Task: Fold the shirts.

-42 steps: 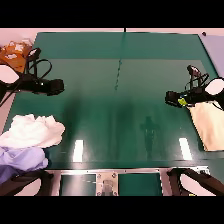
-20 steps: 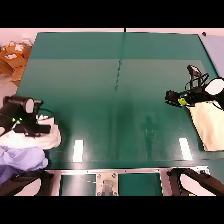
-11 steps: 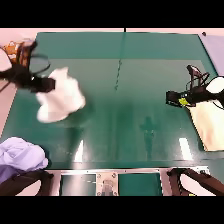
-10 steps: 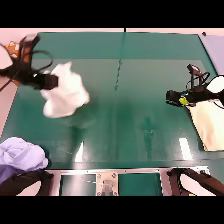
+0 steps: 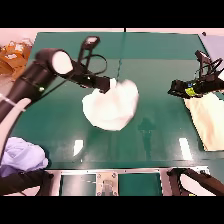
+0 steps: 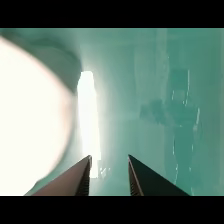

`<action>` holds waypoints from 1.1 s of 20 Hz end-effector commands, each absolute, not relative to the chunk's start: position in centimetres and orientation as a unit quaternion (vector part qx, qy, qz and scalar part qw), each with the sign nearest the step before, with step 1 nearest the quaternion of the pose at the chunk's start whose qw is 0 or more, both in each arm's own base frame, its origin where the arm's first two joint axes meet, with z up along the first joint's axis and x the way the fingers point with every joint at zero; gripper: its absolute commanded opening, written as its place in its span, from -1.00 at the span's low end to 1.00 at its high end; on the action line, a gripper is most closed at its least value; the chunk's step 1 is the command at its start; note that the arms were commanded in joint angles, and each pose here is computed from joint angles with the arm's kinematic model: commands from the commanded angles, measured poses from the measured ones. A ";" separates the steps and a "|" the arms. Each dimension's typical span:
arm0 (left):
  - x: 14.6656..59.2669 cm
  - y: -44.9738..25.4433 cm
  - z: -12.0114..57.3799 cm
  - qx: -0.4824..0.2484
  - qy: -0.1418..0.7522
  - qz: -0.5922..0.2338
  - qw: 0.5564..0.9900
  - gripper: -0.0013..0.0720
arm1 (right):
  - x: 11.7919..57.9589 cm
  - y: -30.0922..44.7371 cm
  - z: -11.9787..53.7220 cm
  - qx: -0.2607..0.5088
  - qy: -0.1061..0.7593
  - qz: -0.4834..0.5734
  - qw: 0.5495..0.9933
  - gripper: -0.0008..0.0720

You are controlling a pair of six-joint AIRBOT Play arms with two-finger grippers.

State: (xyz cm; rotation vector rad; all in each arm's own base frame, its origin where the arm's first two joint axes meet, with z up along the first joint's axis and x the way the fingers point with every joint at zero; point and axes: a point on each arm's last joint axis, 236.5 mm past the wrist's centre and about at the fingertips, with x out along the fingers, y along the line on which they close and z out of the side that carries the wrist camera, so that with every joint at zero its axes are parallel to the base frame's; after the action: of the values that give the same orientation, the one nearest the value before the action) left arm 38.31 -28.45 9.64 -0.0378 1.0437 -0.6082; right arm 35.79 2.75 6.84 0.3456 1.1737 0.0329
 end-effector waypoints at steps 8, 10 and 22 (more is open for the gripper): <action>37.6 -11.2 2.6 -0.064 0.648 -0.115 0.750 0.89 | 36.3 3.9 2.5 0.188 0.606 0.023 0.772 0.21; 36.3 -11.0 -1.3 -0.086 0.666 -0.106 0.733 0.89 | 37.0 5.2 -0.1 0.210 0.628 0.042 0.748 0.21; 38.1 -20.2 -10.0 -0.296 0.617 -0.173 0.708 0.46 | 37.1 11.2 -10.9 0.255 0.706 0.115 0.650 0.16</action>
State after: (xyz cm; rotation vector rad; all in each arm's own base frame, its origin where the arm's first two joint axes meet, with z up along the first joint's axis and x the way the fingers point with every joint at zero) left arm 37.43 -18.85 -8.98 -0.5897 1.3933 -0.3706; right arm 37.35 9.34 -9.32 0.5724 1.5726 0.2077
